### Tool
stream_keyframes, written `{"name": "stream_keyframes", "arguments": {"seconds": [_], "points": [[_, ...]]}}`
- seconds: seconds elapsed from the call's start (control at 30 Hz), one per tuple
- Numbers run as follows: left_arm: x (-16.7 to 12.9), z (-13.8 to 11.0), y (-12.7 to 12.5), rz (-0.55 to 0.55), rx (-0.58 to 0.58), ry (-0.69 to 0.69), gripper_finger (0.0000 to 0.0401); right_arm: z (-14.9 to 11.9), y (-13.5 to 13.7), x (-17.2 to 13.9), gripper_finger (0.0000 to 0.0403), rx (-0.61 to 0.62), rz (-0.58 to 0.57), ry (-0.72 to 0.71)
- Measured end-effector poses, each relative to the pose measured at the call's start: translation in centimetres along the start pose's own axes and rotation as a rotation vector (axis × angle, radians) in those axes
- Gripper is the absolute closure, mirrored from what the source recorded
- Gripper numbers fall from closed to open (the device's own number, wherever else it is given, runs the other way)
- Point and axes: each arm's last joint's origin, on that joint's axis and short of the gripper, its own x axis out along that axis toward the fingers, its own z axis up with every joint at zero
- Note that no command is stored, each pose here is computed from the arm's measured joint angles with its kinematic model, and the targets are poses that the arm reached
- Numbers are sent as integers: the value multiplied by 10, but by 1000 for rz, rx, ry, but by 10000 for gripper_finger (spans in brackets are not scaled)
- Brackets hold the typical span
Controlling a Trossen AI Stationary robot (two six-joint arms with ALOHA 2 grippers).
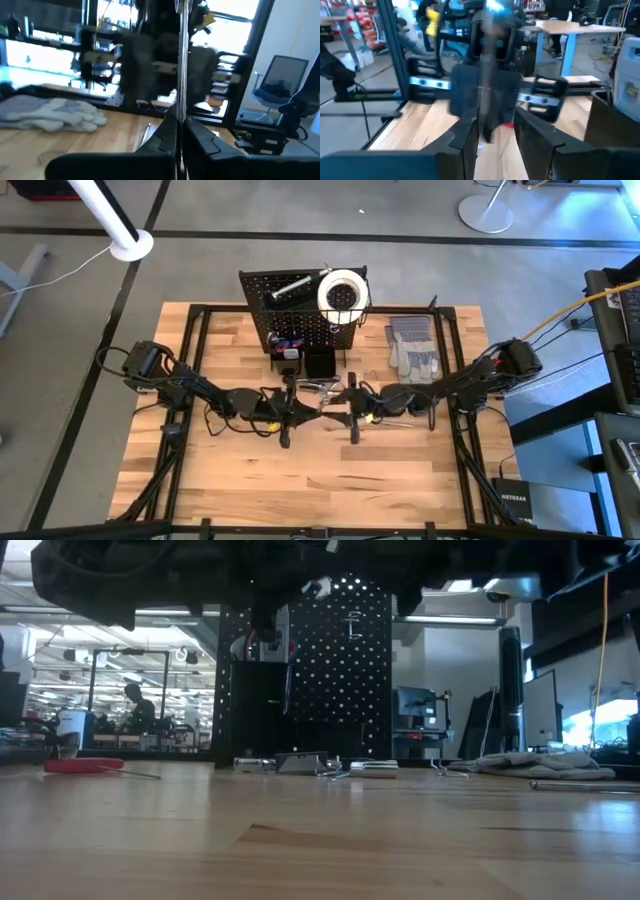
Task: Hang tools onto peg board
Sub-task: Put the wrench into the right bin on the pegboard
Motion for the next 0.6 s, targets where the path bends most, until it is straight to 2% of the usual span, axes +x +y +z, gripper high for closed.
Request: {"name": "stream_keyframes", "arguments": {"seconds": [0.2, 0.37, 0.47, 0.6], "points": [[0, 2, -3, -8, 10, -21, 398, 7, -2, 4, 276, 11, 83, -135], [-1, 3, -3, -6, 21, -29, 397, 11, -2, 3, 279, -3, 55, -177], [-1, 3, -3, -6, 26, -31, 398, 11, -3, 3, 299, -1, 39, -180], [0, 3, -3, -3, 27, -29, 396, 12, -5, 3, 345, -2, 39, -182]]}}
